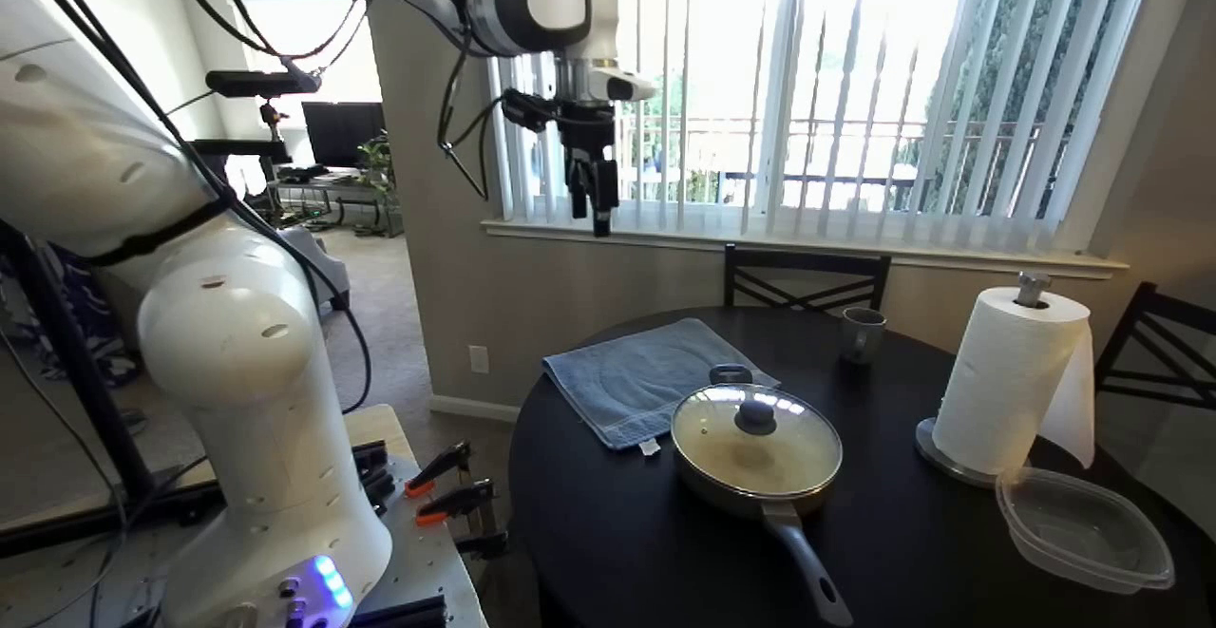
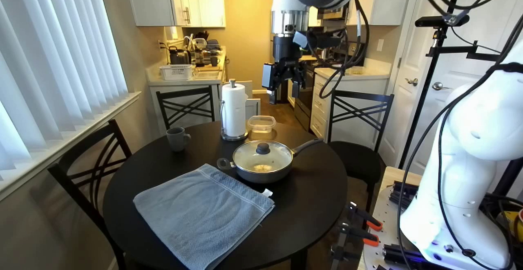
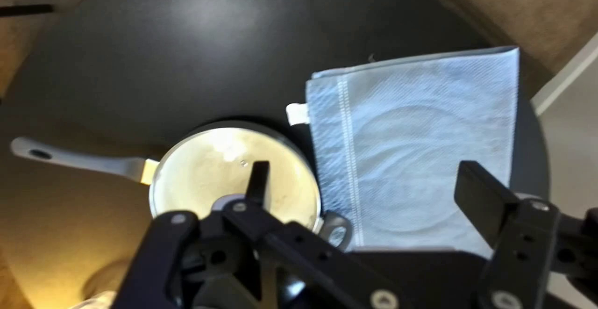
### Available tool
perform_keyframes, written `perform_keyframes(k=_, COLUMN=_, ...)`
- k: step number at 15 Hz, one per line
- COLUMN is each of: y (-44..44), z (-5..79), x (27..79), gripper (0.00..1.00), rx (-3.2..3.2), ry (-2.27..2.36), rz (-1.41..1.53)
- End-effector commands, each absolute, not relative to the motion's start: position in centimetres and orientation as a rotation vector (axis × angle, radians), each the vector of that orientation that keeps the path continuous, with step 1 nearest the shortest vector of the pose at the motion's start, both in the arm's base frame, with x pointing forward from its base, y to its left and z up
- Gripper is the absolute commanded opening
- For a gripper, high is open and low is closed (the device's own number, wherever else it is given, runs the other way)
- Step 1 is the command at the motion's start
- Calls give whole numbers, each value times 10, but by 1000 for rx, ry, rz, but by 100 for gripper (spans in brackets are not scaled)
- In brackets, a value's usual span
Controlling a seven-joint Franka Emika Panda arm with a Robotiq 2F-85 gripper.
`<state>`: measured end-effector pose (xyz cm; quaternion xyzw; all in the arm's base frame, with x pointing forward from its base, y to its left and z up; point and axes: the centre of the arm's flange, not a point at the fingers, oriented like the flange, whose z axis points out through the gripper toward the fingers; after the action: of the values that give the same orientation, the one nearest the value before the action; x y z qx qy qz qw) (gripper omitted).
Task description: Remove the glass lid from the grey pan and then out it on the blue towel
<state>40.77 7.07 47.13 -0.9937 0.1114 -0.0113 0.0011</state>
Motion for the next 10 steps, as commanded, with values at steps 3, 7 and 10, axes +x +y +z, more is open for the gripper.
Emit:
perform_keyframes(k=3, y=8, z=401, x=475, gripper=100, rx=-3275, ry=301, rz=-162)
perform_keyframes(k=7, y=-9, z=356, x=500, gripper=100, rx=-3260, ry=229, rz=-218)
perform_keyframes(k=10, y=-18, z=329, x=511, gripper=100, rx=-3237, ry=217, rz=-258)
